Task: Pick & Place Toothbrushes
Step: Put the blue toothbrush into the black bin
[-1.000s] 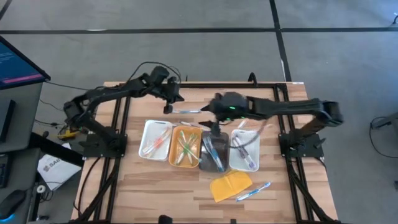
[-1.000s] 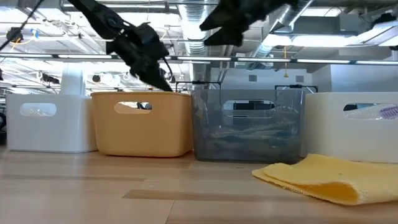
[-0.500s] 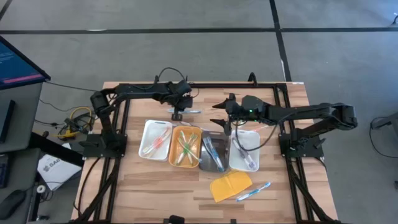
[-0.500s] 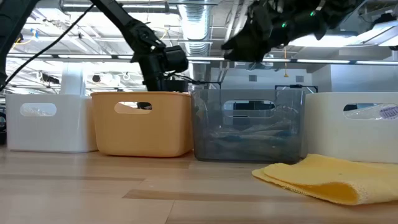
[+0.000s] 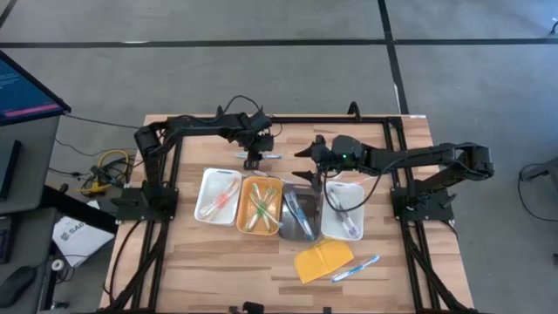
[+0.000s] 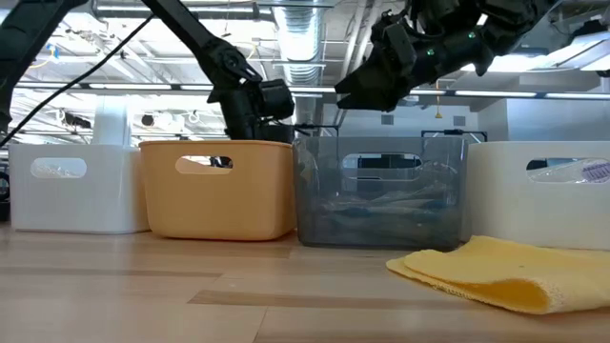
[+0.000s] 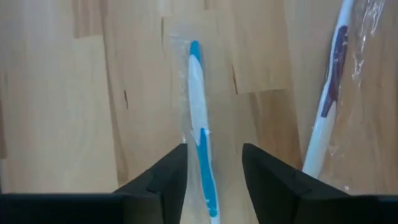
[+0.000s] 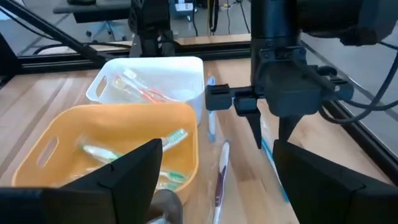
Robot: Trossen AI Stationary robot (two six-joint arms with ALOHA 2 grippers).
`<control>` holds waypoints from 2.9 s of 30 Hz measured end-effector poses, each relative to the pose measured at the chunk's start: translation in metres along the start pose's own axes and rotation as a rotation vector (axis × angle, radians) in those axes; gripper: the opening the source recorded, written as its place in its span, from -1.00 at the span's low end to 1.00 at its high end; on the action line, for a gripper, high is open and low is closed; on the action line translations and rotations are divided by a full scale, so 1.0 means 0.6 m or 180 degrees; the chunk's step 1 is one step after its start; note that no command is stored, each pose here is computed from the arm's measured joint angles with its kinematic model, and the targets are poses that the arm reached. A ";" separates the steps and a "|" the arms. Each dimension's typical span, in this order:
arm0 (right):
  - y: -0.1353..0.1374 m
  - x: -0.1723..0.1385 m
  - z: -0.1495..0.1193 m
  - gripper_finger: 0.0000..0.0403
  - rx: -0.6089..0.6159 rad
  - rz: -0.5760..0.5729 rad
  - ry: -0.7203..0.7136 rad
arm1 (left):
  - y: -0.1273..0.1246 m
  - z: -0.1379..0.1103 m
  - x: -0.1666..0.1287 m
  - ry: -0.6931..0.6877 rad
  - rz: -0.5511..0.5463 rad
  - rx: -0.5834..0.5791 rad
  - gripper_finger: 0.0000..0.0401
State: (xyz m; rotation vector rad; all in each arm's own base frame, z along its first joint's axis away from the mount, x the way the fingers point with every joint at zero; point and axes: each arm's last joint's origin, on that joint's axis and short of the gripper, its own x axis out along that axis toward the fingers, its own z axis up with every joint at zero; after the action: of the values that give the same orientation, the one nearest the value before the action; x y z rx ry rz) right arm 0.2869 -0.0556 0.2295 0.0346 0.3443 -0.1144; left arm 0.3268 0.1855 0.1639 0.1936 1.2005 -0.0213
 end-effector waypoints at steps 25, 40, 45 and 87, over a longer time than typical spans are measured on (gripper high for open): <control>0.000 0.000 0.004 0.50 0.0043 0.0001 -0.0080 | 0.003 -0.010 0.072 0.0373 0.0014 -0.0942 -0.26; 0.000 0.000 0.004 0.50 0.0041 0.0002 -0.0077 | 0.030 0.006 0.031 0.0282 0.0471 -0.1156 -0.95; 0.000 0.000 0.002 0.50 0.0043 0.0002 -0.0048 | 0.044 0.017 -0.040 0.0022 0.0859 -0.1190 -0.95; 0.058 -0.182 0.054 0.50 0.0355 0.0107 -0.0078 | -0.344 0.218 -0.035 -0.1539 0.0148 0.2363 -0.96</control>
State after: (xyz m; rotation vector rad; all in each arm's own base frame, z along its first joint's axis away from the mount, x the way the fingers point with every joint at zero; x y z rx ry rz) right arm 0.1995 -0.0109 0.2975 0.1491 0.3124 -0.1007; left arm 0.4154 -0.0402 0.2003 0.8185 0.6589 -0.4531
